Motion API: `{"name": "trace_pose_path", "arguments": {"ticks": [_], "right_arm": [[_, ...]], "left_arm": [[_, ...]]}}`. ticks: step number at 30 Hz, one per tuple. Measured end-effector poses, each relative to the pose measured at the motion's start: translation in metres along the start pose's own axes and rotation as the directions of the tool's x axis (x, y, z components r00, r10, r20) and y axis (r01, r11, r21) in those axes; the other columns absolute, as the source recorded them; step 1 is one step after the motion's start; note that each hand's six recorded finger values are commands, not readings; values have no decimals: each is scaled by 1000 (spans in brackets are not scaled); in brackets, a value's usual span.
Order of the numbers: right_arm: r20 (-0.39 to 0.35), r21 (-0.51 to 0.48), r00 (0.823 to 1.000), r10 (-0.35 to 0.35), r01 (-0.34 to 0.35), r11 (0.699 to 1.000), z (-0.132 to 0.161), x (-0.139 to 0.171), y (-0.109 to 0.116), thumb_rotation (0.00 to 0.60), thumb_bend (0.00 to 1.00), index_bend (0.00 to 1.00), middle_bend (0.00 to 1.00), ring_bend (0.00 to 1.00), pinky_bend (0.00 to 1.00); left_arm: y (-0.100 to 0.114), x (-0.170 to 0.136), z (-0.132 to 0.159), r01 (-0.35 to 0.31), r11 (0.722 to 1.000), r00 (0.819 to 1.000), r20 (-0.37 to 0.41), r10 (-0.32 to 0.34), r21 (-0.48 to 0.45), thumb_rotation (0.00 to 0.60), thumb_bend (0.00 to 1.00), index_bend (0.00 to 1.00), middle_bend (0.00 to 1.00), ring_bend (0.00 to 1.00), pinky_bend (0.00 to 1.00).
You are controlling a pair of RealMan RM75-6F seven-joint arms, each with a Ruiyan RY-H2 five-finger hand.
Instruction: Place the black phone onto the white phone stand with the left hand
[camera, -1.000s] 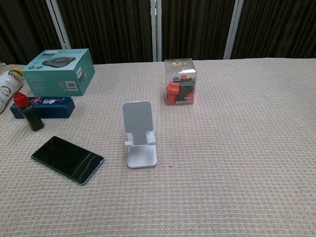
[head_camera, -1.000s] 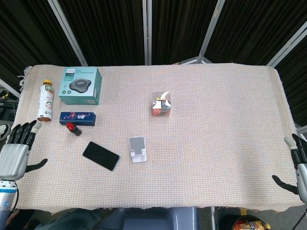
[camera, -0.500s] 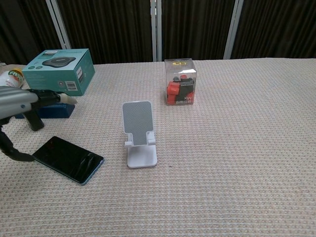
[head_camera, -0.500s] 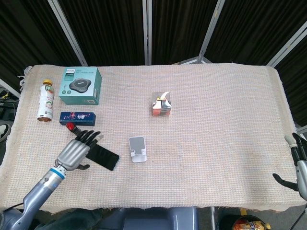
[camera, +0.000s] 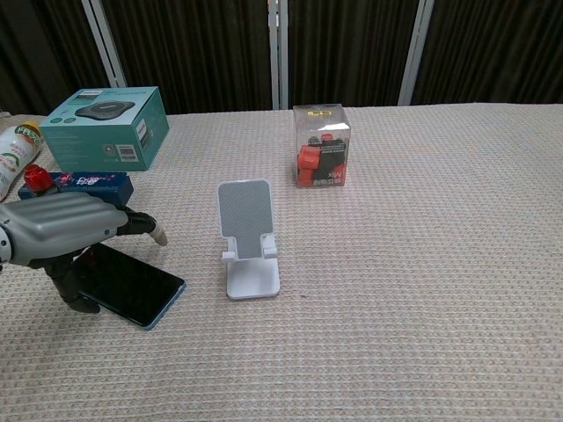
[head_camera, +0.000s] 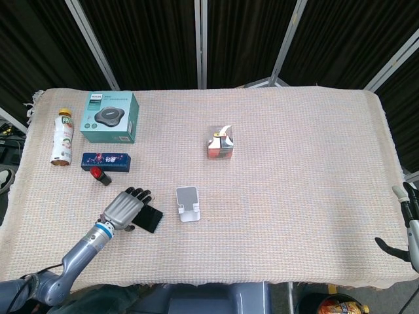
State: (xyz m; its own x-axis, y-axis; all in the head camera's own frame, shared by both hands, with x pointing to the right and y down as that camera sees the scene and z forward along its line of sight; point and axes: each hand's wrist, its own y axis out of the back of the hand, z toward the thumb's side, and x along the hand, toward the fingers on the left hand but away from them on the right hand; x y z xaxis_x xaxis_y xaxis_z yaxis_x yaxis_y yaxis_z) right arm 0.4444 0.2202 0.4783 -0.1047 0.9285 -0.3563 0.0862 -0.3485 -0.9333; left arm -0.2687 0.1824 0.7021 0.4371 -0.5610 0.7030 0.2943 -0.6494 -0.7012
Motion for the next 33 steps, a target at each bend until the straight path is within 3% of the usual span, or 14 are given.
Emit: {"name": "trace_pose_path", "arguments": {"ticks": [14, 20, 33], "right_arm": [[7, 3, 1000, 4, -4, 1000, -1, -2, -2, 600, 0, 0, 0, 0, 0], [9, 2, 1000, 5, -5, 1000, -1, -2, -2, 600, 0, 0, 0, 0, 0], [7, -7, 1000, 3, -3, 1000, -1, -1, 0, 600, 0, 0, 0, 0, 0]], "left_arm": [[-14, 5, -6, 15, 1000, 999, -32, -15, -5, 600, 0, 273, 206, 230, 295], [-20, 8, -4, 19, 1000, 999, -29, -19, -7, 600, 30, 443, 360, 369, 383], [4, -1, -2, -76, 997, 997, -9, 76, -23, 600, 22, 482, 390, 395, 405]]}}
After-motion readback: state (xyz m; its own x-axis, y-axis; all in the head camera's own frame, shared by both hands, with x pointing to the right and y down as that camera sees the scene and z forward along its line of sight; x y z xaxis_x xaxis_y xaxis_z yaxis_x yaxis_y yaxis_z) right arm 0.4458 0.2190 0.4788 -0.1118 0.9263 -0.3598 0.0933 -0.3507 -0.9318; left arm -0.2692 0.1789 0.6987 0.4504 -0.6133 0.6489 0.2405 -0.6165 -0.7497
